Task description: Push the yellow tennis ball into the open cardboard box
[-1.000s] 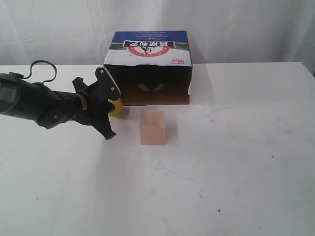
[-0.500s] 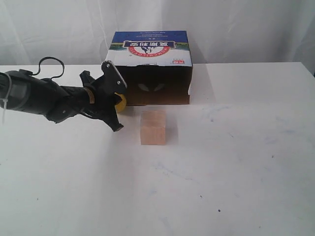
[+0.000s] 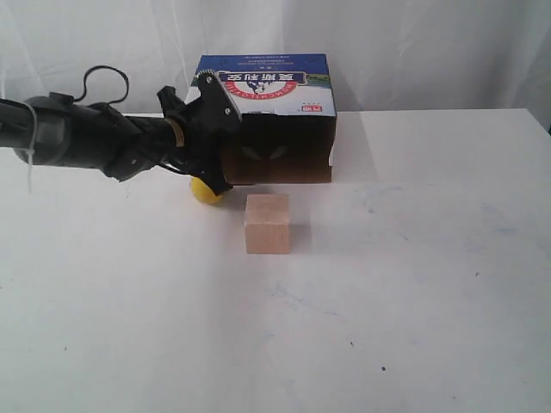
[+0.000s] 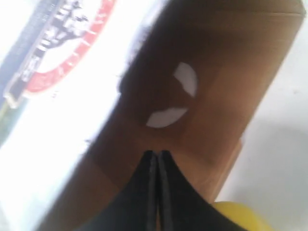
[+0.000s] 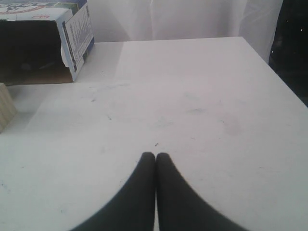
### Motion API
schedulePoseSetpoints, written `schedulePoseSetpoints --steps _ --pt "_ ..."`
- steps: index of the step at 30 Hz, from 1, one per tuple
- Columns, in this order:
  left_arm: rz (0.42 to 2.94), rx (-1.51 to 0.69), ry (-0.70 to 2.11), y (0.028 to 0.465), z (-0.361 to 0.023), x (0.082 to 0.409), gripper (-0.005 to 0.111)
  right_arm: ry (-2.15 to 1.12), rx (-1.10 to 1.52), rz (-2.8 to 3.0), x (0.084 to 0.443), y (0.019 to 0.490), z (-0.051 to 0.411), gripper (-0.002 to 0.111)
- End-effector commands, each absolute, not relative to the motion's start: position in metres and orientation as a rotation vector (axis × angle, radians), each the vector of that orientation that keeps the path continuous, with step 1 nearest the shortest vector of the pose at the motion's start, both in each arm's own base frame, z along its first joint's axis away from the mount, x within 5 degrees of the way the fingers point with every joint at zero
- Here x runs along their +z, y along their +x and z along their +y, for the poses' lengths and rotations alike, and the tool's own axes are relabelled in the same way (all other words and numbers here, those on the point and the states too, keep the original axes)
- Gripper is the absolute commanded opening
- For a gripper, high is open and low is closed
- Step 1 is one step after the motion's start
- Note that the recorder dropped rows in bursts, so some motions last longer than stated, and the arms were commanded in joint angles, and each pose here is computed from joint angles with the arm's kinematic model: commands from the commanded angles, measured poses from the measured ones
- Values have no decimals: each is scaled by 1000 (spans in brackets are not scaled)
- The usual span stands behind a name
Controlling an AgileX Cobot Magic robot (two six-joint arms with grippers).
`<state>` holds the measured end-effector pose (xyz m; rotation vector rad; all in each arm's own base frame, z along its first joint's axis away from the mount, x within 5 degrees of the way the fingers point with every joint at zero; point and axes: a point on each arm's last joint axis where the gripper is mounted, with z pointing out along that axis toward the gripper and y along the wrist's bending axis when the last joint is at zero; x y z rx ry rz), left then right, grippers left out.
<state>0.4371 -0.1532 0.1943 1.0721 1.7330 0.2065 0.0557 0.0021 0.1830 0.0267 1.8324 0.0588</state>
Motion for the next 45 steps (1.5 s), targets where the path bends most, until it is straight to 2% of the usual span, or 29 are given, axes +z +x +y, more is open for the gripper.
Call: schedulePoseSetpoints --steps 1,7,12,16,20,24,26,31,33,36,45 --pt "1775 259 1125 420 -150 216 0 22 56 1821 184 56 2 0" --pt "1915 194 1099 365 -136 212 0 22 56 1821 184 56 2 0" --pt "1976 157 1180 315 -134 196 0 22 56 1821 184 56 2 0" --pt "2060 135 1205 296 -126 173 0 22 56 1821 184 56 2 0" --pt "2041 140 1262 307 -122 149 0 22 56 1821 184 56 2 0" --pt "1971 126 1226 358 -131 125 0 22 56 1821 184 56 2 0" --pt "1925 142 1176 385 -137 136 0 22 56 1821 184 56 2 0" --pt "1724 282 1094 422 -138 231 0 22 56 1821 184 56 2 0" --pt "1725 303 1082 420 -136 246 0 22 56 1821 184 56 2 0" --pt "1732 307 1091 412 -133 248 0 22 56 1821 184 56 2 0" --pt "1828 283 1135 383 -124 224 0 22 56 1821 184 56 2 0"
